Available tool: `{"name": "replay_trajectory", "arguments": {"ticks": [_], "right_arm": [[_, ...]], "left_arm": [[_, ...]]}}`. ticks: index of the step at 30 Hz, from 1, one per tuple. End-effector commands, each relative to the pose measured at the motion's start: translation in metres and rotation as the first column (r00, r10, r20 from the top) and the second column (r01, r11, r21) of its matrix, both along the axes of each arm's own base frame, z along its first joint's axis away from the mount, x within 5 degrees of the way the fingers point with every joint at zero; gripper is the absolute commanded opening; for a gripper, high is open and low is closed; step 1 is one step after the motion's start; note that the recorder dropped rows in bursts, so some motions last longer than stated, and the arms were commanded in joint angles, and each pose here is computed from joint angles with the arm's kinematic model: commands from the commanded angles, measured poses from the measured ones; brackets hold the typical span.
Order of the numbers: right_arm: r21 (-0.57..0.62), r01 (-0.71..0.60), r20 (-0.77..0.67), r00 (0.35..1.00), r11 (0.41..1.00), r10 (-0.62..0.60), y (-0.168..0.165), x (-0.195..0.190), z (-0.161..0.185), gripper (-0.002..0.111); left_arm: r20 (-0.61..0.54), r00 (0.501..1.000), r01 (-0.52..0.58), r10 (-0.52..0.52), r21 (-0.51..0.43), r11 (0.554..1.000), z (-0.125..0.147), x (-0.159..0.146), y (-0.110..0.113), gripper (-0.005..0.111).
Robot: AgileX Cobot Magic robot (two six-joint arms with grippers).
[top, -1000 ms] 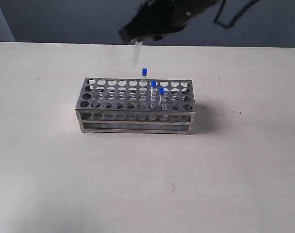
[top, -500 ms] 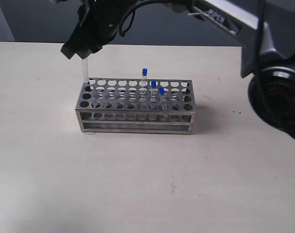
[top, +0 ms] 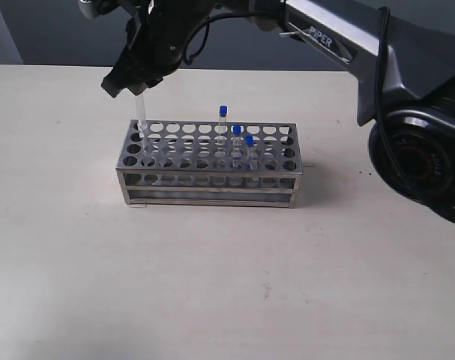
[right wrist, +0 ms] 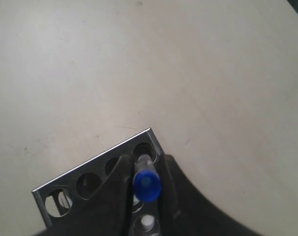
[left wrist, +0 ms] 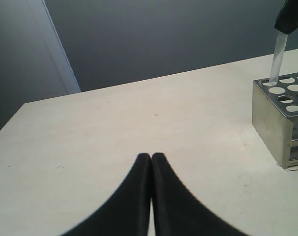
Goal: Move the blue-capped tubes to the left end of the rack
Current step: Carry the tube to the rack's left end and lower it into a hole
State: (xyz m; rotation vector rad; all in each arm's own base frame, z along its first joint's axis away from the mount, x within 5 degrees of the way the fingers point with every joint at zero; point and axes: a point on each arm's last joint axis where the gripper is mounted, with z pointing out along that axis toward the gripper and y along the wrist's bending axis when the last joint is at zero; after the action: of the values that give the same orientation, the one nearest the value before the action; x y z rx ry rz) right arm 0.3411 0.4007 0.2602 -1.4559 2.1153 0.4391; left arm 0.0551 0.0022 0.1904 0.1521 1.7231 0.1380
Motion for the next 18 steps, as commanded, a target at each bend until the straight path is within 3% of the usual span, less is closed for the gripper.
{"name": "replay_trajectory", "arguments": {"ticks": [1, 7, 18], "right_arm": [[0.003, 0.005, -0.019, 1.0, 1.0, -0.005, 0.002, 0.002, -0.008, -0.001], [-0.005, -0.001, -0.067, 0.998, 1.0, 0.001, 0.01, 0.001, -0.031, -0.001], [0.026, 0.015, -0.108, 0.994, 1.0, -0.012, 0.016, 0.002, -0.042, -0.001]], "left_arm": [[0.01, 1.0, 0.008, -0.008, 0.002, 1.0, 0.002, 0.0, 0.0, 0.0], [0.01, 1.0, 0.008, -0.008, 0.002, 1.0, 0.002, 0.0, 0.0, 0.0], [0.01, 1.0, 0.008, -0.008, 0.002, 1.0, 0.002, 0.0, 0.0, 0.0]]}}
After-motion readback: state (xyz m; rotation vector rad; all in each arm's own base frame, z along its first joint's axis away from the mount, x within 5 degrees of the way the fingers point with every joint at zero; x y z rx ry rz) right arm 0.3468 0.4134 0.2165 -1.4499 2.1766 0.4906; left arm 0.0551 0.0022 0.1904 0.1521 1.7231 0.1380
